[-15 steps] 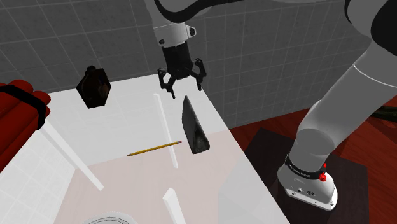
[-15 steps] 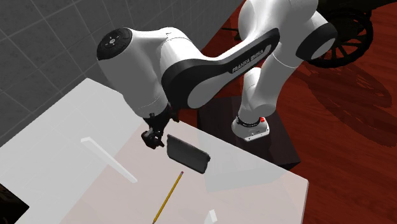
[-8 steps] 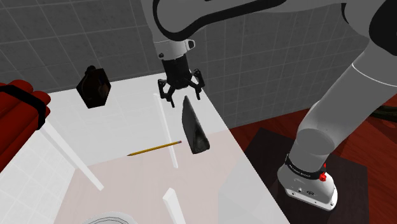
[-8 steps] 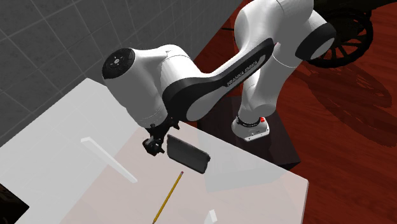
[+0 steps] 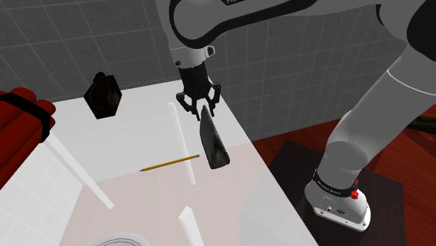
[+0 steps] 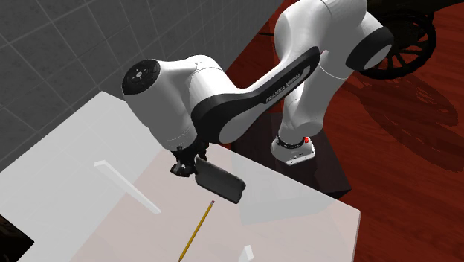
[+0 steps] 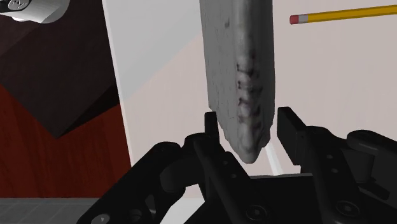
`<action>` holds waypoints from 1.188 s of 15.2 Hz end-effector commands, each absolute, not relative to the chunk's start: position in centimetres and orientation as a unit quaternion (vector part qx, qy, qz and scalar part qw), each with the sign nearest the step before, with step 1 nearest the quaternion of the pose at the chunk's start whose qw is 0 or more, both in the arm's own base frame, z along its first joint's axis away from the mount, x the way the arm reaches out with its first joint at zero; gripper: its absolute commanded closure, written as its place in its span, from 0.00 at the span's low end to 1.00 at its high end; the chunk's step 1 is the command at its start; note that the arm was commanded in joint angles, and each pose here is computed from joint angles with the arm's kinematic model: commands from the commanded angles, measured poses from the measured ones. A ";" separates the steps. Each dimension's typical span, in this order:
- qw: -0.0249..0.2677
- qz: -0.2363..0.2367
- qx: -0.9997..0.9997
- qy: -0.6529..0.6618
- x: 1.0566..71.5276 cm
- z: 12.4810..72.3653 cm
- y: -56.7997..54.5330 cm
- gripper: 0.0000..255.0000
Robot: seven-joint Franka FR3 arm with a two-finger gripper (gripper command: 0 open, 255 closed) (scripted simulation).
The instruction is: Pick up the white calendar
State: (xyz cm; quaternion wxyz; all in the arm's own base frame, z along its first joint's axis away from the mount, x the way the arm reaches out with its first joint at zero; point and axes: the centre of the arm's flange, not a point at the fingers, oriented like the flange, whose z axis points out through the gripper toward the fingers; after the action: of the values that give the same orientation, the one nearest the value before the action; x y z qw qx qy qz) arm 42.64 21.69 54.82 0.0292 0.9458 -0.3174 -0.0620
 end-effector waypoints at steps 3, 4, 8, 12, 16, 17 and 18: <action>0.030 -0.063 0.946 -0.317 42.6 54.7 21.7 1.00; 0.030 -0.063 0.946 -0.317 42.7 54.8 21.7 1.00; 0.030 -0.063 0.946 -0.317 42.7 56.9 21.7 1.00; 0.030 -0.063 0.946 -0.317 42.7 59.0 21.7 1.00; 0.030 -0.063 0.946 -0.317 42.7 61.1 21.7 1.00; 0.030 -0.063 0.946 -0.317 42.7 61.6 21.7 1.00; 0.030 -0.063 0.946 -0.317 42.7 62.2 21.7 1.00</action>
State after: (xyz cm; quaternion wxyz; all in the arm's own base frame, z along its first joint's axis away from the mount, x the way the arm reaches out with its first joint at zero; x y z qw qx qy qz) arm 42.72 21.82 61.57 0.0300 0.9457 -0.3173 -0.0635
